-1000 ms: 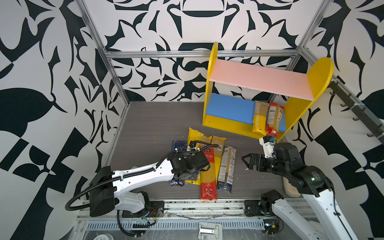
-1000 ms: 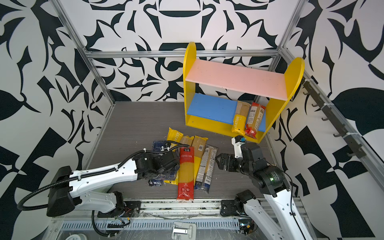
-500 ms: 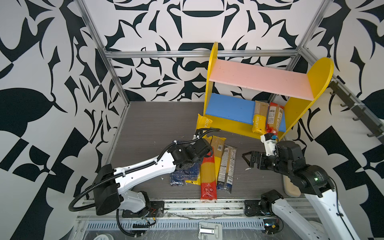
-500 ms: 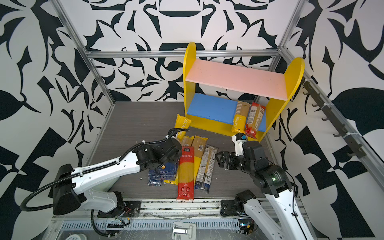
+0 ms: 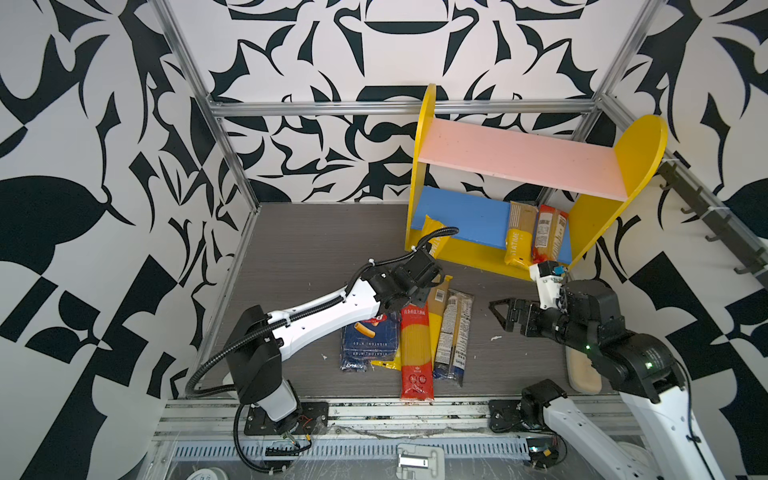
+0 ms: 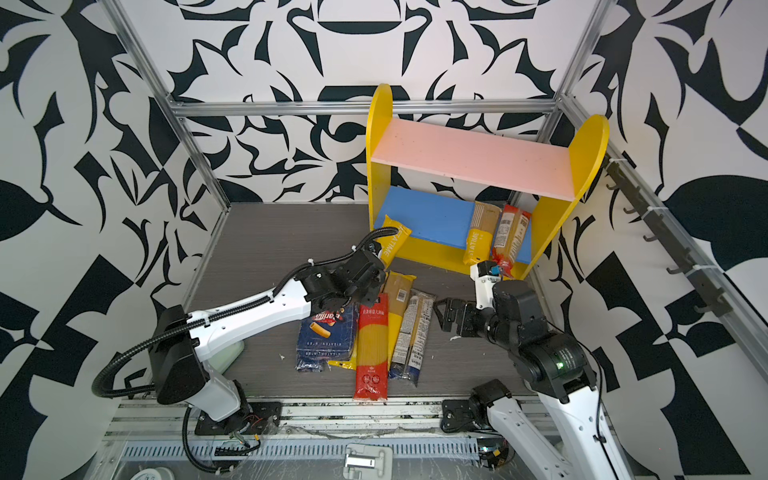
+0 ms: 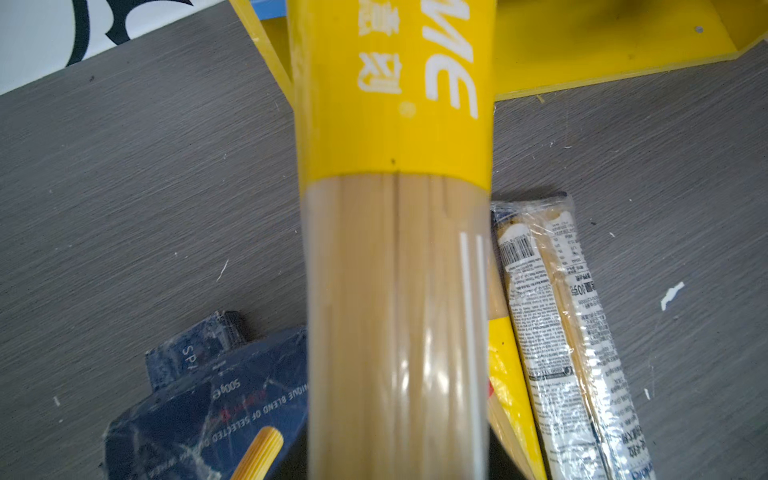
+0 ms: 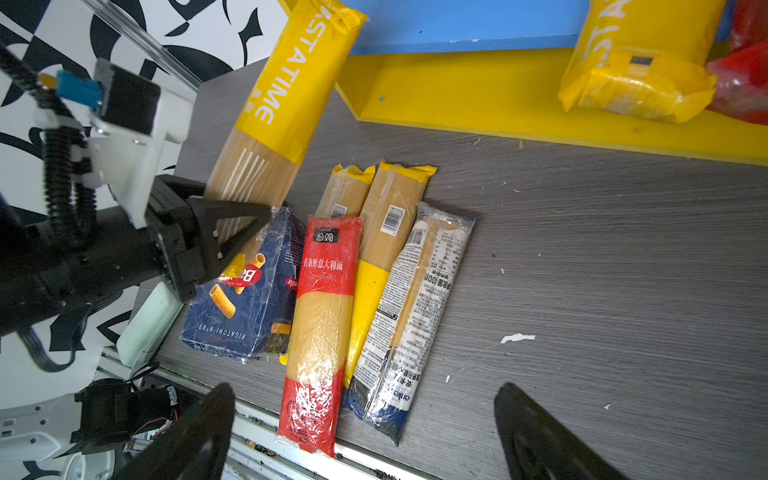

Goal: Place and organize the pasta boxes and bags onto the shelf
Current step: 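Carry the PASTATIME bag with the left gripper onto the blue shelf's near end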

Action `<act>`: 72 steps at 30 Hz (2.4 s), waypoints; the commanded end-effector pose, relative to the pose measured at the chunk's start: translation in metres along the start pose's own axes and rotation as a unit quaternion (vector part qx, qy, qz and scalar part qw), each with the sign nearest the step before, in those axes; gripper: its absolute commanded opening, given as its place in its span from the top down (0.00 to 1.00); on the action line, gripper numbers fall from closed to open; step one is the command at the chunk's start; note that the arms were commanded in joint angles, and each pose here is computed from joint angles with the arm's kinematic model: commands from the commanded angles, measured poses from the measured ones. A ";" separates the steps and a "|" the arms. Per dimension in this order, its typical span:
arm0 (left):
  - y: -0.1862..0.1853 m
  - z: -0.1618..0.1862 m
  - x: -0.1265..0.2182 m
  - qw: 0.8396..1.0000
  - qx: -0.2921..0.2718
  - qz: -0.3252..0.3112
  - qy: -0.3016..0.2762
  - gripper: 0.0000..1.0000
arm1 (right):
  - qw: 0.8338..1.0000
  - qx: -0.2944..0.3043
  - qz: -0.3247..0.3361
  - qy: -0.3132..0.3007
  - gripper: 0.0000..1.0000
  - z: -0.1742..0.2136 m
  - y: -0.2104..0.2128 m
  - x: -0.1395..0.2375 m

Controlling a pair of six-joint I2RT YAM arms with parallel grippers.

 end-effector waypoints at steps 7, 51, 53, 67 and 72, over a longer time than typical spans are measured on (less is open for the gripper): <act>0.025 -0.073 -0.020 0.992 0.024 -0.003 -0.125 1.00 | 0.999 0.015 0.013 -0.038 0.00 -0.010 0.004 0.015; 0.060 -0.169 -0.087 0.973 0.034 -0.020 -0.225 1.00 | 0.993 0.030 0.079 -0.079 0.00 -0.021 -0.002 0.024; 0.060 -0.169 -0.088 0.972 0.036 -0.023 -0.230 0.97 | 0.993 0.033 0.081 -0.082 0.00 -0.022 -0.002 0.026; 0.058 -0.171 -0.101 0.978 0.031 -0.016 -0.207 0.17 | 0.992 0.040 0.078 -0.085 0.00 -0.022 0.000 0.035; 0.059 -0.163 -0.092 0.979 0.041 -0.009 -0.201 0.16 | 0.993 0.035 0.077 -0.077 0.00 -0.021 0.001 0.034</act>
Point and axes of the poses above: each gripper's point midway between its finger pads, its own x axis back along the fingers, its own y axis along the line the jaws close on, z = x × y, the point moved 8 cm from there along x, back along the fingers, and after that the axes turned 14 degrees about -x, right-handed, at the moved point
